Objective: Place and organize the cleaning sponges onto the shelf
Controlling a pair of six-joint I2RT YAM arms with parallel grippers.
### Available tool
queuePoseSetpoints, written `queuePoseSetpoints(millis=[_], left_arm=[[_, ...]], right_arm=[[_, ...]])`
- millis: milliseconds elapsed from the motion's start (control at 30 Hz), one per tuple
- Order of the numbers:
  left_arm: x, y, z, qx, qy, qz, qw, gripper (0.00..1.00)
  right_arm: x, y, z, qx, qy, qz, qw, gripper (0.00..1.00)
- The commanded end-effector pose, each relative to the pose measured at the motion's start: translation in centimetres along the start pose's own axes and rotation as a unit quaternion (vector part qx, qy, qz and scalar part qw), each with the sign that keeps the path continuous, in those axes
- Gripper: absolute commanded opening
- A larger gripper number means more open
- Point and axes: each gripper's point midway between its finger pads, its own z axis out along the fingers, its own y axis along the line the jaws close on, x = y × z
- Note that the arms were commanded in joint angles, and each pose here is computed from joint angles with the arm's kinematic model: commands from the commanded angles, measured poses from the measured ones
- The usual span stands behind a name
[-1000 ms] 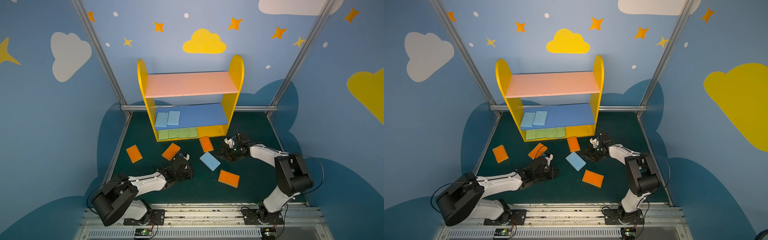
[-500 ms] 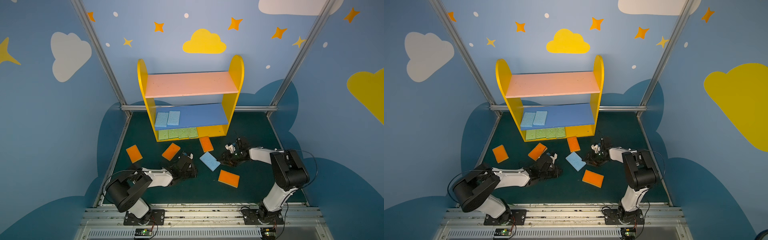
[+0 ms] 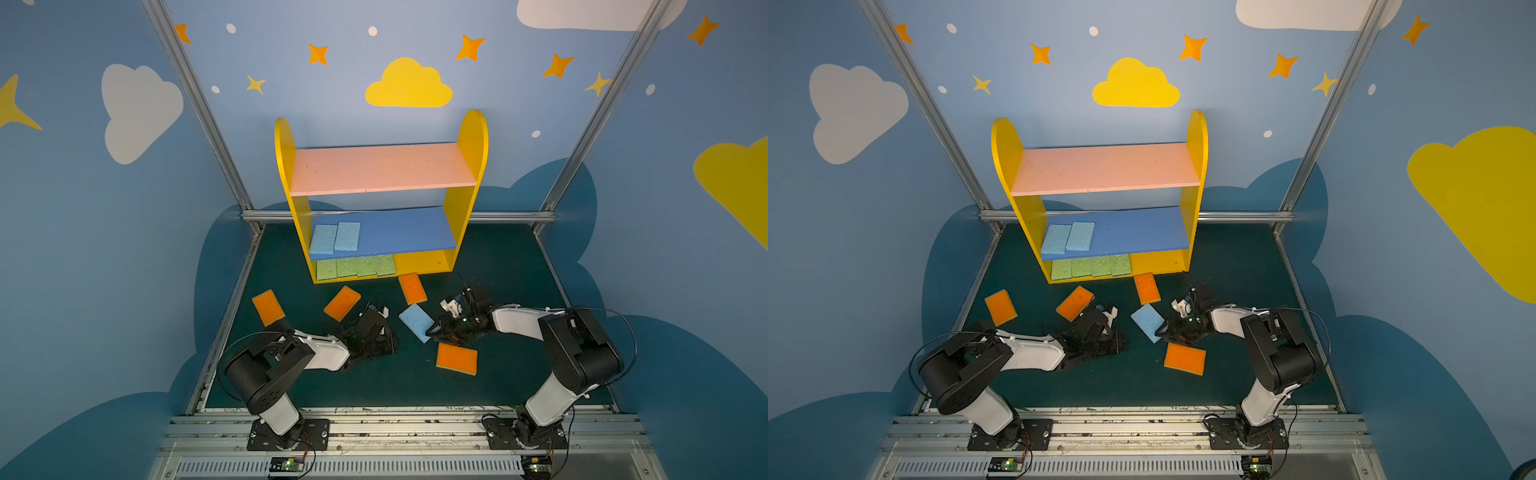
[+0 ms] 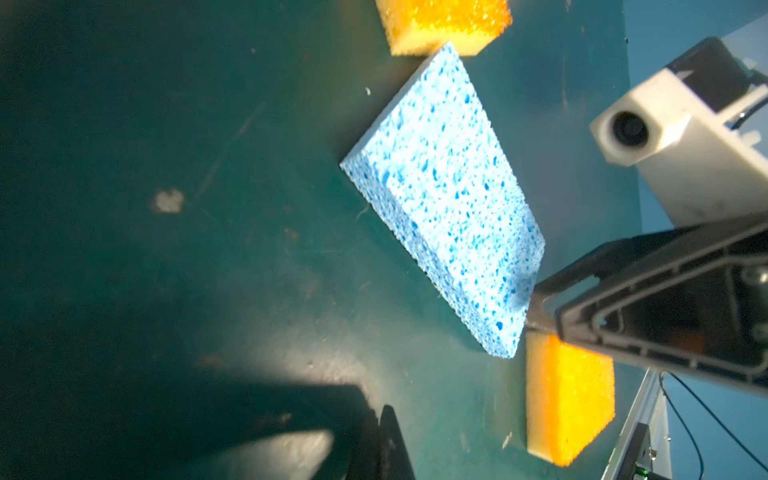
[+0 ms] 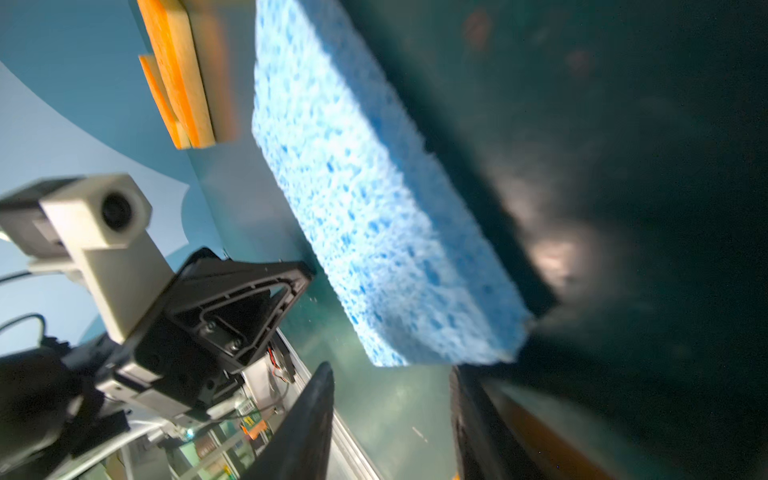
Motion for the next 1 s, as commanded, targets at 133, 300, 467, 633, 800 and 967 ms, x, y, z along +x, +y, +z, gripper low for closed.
queuePoseSetpoints(millis=[133, 300, 467, 633, 800, 967], left_arm=[[-0.2, -0.1, 0.0, 0.002, 0.000, -0.001, 1.000, 0.03], [-0.1, 0.3, -0.1, -0.003, 0.002, -0.001, 1.000, 0.03], [0.1, 0.2, 0.5, 0.003, 0.009, -0.006, 1.000, 0.03], [0.6, 0.5, 0.7, 0.000, 0.020, -0.007, 1.000, 0.03], [1.9, 1.9, 1.1, -0.017, 0.041, -0.010, 0.999, 0.03], [4.8, 3.8, 3.0, -0.021, 0.095, -0.035, 0.995, 0.03]], right_arm=[[-0.8, 0.1, -1.0, 0.031, -0.014, -0.008, 0.999, 0.43], [-1.5, -0.3, -3.5, 0.057, -0.032, -0.016, 0.998, 0.47], [-3.3, -0.5, -4.9, 0.039, -0.054, 0.000, 0.998, 0.48], [-4.2, -1.2, -3.1, 0.024, -0.041, 0.017, 0.999, 0.49], [-3.7, -1.8, -1.0, 0.026, -0.025, 0.021, 0.999, 0.49], [-3.3, -1.2, 0.2, 0.030, -0.010, 0.013, 0.999, 0.48]])
